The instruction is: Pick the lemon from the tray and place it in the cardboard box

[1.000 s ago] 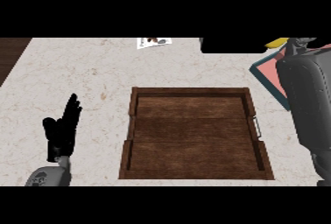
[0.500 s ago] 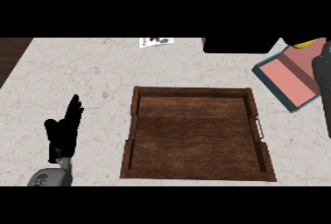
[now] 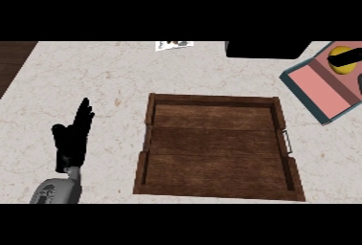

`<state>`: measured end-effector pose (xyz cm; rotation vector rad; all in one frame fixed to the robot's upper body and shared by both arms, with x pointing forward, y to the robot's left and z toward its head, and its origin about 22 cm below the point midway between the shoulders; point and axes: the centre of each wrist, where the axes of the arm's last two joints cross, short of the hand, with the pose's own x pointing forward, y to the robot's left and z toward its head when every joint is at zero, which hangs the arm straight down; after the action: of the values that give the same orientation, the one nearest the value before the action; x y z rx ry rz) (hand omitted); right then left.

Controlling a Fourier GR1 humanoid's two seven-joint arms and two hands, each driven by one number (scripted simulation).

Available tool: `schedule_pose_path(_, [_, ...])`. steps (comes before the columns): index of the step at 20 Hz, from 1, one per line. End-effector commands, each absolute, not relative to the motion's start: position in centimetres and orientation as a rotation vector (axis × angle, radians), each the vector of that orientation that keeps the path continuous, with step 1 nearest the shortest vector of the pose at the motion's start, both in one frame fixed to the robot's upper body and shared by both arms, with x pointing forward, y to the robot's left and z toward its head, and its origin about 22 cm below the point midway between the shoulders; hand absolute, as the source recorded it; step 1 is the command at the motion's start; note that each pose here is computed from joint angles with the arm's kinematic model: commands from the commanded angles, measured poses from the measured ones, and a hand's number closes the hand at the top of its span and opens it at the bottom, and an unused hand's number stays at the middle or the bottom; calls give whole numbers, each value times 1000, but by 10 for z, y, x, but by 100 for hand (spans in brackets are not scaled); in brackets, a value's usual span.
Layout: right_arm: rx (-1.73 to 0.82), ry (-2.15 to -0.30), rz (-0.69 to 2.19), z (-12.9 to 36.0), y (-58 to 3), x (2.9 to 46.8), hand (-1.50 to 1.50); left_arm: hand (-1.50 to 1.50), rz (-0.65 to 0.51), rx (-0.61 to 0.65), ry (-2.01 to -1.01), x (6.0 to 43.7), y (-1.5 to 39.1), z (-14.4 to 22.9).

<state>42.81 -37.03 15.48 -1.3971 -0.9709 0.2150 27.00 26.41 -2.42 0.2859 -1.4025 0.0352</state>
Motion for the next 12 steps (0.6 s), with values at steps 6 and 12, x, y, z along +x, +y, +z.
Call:
schedule_pose_path(6, [-1235,-1219,50,119,-391,419,-150,0,34,282,-1415,263,252,-34])
schedule_pose_path(12, [-1056,-1501,-180,132,-400,415,-150,0,51,312,-1393,273,276,-22])
